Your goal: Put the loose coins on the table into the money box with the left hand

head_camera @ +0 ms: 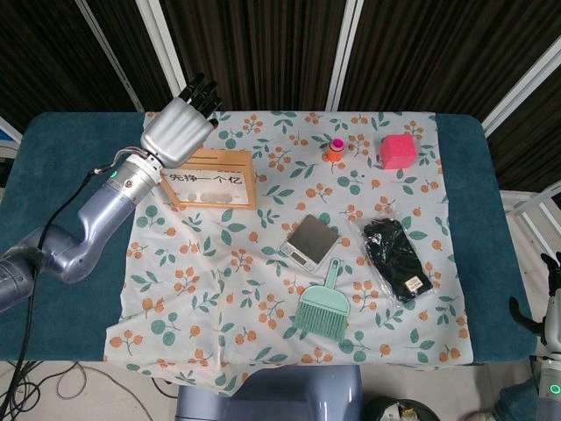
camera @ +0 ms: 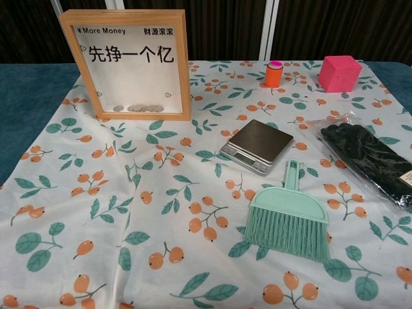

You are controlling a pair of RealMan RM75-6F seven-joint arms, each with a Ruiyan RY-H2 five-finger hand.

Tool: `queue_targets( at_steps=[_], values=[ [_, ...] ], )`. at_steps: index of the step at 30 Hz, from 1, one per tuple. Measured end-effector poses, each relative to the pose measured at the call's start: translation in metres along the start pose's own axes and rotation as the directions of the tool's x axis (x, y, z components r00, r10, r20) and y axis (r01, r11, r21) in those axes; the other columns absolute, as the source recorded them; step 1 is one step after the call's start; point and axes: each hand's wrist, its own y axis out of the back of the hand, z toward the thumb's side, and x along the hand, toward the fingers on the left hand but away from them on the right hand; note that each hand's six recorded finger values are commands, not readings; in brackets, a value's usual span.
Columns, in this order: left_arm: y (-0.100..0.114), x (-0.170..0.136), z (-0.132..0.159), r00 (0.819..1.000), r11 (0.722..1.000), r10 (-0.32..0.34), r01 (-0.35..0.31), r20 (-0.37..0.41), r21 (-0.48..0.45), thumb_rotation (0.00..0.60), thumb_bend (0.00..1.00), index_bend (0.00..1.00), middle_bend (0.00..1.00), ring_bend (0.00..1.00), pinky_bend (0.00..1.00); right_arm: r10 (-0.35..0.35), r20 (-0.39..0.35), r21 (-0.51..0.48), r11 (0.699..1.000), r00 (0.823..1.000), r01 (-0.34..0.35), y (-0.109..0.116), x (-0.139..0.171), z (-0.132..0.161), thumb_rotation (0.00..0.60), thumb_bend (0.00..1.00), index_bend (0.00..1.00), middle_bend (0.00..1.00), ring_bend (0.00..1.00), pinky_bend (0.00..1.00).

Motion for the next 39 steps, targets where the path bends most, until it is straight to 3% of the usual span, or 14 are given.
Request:
queue_targets(
  at_steps=[24, 39],
  values=[
    [-0.051, 0.004, 0.008, 0.988, 0.988, -0.153, 0.152, -0.029, -0.034, 0.6, 0.47, 0.7, 0.15, 0.0, 0.0, 0.0, 0.001, -0.005, 1.0, 1.0, 0.0, 0.001, 0.001, 0.0, 0.6, 0.39, 0.14, 0.07, 0.06, 0.0],
    [-0.059, 0.01, 0.014, 0.983, 0.983, -0.181, 0.18, -0.031, -0.039, 0.6, 0.45, 0.68, 0.14, 0.0, 0.0, 0.001, 0.001, -0.007, 1.0, 1.0, -0.001, 0.001, 0.001, 0.0, 0.6, 0.39, 0.14, 0.07, 0.06, 0.0]
  ],
)
